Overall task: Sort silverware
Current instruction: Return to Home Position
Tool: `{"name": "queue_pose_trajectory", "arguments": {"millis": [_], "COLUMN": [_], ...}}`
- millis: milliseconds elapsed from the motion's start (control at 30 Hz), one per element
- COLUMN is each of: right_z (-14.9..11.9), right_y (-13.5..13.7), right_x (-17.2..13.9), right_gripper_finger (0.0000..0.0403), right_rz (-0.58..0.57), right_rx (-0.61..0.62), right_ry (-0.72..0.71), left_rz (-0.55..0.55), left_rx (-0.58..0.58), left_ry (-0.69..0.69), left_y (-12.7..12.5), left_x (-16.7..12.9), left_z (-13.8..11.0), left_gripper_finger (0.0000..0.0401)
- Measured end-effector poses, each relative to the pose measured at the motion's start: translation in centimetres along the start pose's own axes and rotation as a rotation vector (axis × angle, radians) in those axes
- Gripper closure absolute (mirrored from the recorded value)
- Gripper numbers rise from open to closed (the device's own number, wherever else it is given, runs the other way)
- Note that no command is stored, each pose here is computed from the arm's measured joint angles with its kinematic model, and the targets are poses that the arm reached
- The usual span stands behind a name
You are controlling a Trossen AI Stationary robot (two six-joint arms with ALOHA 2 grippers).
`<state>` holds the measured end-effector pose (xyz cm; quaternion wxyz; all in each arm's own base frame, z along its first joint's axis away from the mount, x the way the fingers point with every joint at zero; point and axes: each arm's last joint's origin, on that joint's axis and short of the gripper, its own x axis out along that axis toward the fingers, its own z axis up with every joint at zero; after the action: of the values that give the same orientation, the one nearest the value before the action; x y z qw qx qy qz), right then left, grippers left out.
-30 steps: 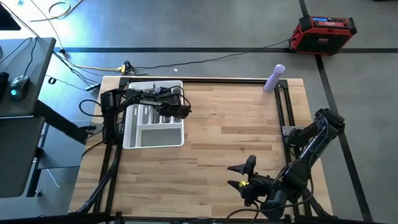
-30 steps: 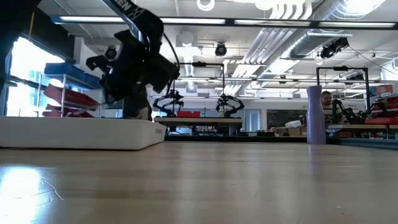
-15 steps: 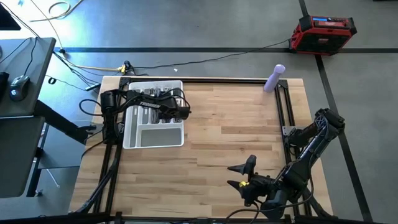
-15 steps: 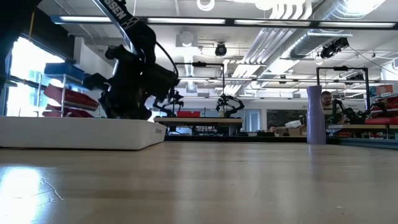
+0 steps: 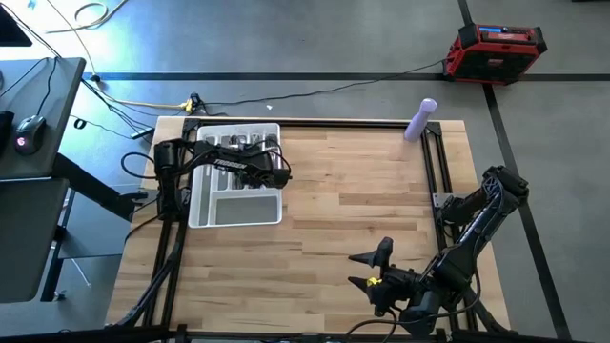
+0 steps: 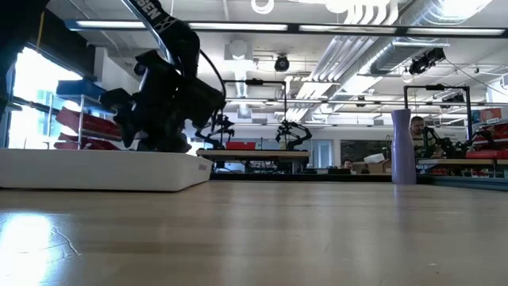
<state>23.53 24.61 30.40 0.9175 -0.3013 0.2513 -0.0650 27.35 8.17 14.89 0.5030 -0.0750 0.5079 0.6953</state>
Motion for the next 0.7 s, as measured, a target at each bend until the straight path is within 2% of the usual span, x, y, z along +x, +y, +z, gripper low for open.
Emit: {"name": "queue_pose_trajectory", "arguments": {"millis": [133,267,367,500,567,700], "right_z": [0.1,0.5,0.3,-1.8,-3.3,-6.3], "right_y": [-0.1,-1.7,-3.2,-5.3,-7.1,-11.3], "right_x": [-0.3,-3.0,-6.4,-10.1,-11.1,-11.5], "right_gripper_finger": [0.0149,0.0154,0.0167,0.0197,0.0218,0.0269], "right_rz": [0.002,0.033,0.070,-0.035,-0.038,-0.048], "right_rx": [0.015,0.129,0.238,0.325,0.404,0.653], "right_ry": [-0.007,-0.072,-0.132,-0.172,-0.147,-0.014], "left_rz": [0.002,-0.065,-0.242,-0.521,-0.648,-0.855], "left_rx": [0.135,0.194,0.199,0.208,0.180,0.071], "left_ry": [-0.071,-0.270,-0.428,-0.580,-0.600,-0.637], "left_y": [0.6,2.6,4.7,9.0,11.6,16.8], "left_x": [-3.3,-8.6,-12.7,-16.8,-17.9,-18.2], "left_z": [-0.7,-2.7,-5.7,-10.1,-11.2,-11.6], "left_gripper_finger": [0.0240,0.0236,0.0239,0.0241,0.0244,0.0267]}}
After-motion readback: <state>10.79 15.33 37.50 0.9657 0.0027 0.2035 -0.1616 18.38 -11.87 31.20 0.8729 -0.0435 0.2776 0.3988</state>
